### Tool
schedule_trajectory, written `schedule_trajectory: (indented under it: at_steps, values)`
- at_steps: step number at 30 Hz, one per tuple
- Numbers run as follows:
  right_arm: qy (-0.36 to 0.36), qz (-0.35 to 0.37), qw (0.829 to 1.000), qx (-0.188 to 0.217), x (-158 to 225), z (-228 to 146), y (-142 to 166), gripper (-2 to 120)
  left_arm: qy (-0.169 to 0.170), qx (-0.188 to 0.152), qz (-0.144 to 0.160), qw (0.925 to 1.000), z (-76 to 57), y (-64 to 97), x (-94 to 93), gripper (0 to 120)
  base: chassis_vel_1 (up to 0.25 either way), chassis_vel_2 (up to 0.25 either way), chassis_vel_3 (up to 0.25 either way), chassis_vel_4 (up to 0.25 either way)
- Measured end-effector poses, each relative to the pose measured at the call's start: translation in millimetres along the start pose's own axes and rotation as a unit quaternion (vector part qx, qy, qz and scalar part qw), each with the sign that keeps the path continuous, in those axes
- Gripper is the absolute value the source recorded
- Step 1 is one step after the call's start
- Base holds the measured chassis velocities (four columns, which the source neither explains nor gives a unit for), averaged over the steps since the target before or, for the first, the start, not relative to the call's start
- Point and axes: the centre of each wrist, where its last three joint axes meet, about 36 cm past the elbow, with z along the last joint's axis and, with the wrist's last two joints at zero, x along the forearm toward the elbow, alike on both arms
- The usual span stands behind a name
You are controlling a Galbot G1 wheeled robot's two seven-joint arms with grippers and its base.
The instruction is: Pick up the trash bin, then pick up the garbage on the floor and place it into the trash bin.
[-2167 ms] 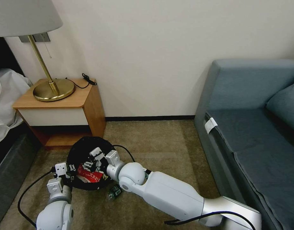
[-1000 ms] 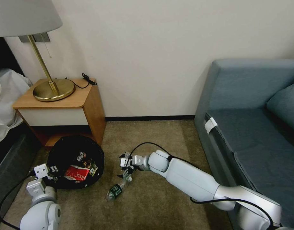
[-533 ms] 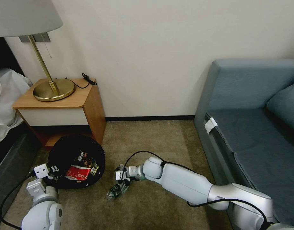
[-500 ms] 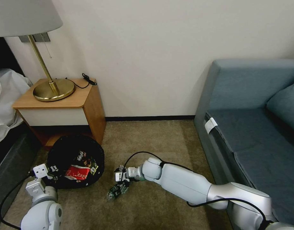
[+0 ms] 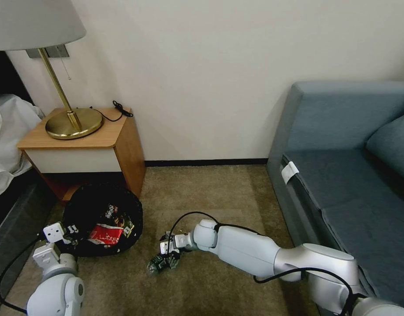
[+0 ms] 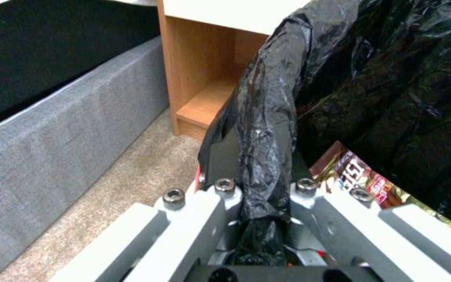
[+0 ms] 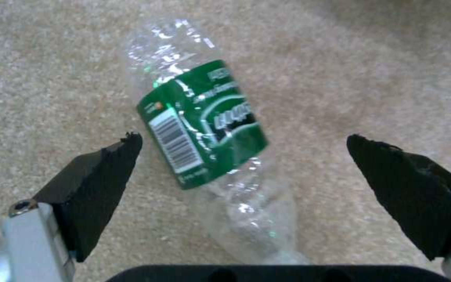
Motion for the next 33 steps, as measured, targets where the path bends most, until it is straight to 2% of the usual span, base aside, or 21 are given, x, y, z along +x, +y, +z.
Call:
schedule_trajectory:
  at_steps: [26, 28, 29, 31, 32, 33]
  values:
    - [0.012, -0.01, 1.0, 0.0, -27.3, 12.1, 13.2, 99, -0.005, 0.007, 0.002, 1.0, 4.9, -2.2, 0.4, 4, 0.0, 0.0, 0.0, 0.0]
    - [0.011, -0.011, 1.0, -0.001, -28.3, 12.5, 14.1, 91, -0.005, 0.007, 0.002, 1.0, 5.4, -2.4, 0.4, 4, 0.0, 0.0, 0.0, 0.0]
    - [0.011, -0.011, 1.0, -0.001, -28.3, 12.5, 14.1, 91, -0.005, 0.007, 0.002, 1.0, 5.4, -2.4, 0.4, 4, 0.0, 0.0, 0.0, 0.0]
    - [0.01, -0.013, 1.0, -0.002, -29.0, 13.2, 15.6, 79, -0.006, 0.008, 0.002, 1.0, 5.6, -2.6, 0.6, 4, 0.0, 0.0, 0.0, 0.0]
    - [0.01, -0.013, 1.0, -0.002, -29.0, 13.2, 15.6, 79, -0.006, 0.008, 0.002, 1.0, 5.6, -2.6, 0.6, 4, 0.0, 0.0, 0.0, 0.0]
    - [0.01, -0.014, 1.0, -0.002, -29.1, 13.5, 16.1, 75, -0.006, 0.008, 0.002, 1.0, 5.7, -2.6, 0.6, 4, 0.0, 0.0, 0.0, 0.0]
